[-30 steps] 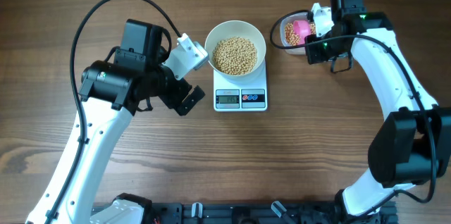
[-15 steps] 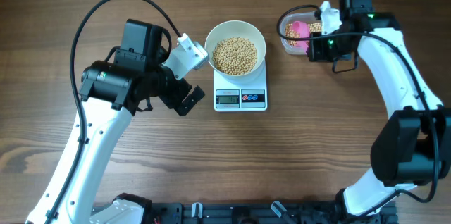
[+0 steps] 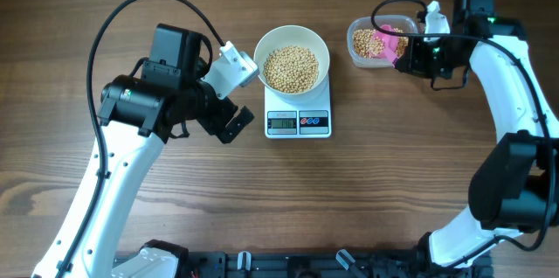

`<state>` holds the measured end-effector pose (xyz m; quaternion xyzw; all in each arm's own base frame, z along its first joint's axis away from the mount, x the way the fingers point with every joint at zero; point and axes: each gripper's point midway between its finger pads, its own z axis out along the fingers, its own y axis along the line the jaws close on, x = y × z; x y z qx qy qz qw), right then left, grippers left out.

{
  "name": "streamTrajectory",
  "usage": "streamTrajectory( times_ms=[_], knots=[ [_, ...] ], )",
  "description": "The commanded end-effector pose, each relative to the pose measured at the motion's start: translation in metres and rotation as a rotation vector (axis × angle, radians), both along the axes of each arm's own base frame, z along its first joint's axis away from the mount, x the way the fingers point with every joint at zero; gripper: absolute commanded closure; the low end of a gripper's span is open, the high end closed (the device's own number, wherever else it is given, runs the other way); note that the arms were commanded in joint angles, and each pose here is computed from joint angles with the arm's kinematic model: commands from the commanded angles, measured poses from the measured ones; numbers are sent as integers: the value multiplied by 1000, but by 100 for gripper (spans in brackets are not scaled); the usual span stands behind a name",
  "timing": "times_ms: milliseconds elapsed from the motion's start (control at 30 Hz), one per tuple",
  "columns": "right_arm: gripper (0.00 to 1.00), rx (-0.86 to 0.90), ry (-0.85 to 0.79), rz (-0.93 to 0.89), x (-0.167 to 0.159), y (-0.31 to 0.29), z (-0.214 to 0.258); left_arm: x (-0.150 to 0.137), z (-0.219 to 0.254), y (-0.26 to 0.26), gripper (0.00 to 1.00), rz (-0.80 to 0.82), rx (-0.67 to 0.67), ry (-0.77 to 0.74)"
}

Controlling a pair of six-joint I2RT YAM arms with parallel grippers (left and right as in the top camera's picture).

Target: Scoop item into bowl and weigh 150g on scale

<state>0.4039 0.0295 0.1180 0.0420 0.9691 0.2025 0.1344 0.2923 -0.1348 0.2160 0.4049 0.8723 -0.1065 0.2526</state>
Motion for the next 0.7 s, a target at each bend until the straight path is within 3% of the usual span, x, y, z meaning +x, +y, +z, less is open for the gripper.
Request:
streamTrajectory(
  times_ms=[0,200,667],
  knots=[
    [96,38,7,-17,-1,0,1,-2,4,0,0,-16,-5,-15],
    [96,37,-38,-13,-1,0,17,-2,4,0,0,-16,-5,-15],
    [96,255,-76,19,-1,20,41,-2,4,0,0,-16,-5,-14]
  ],
)
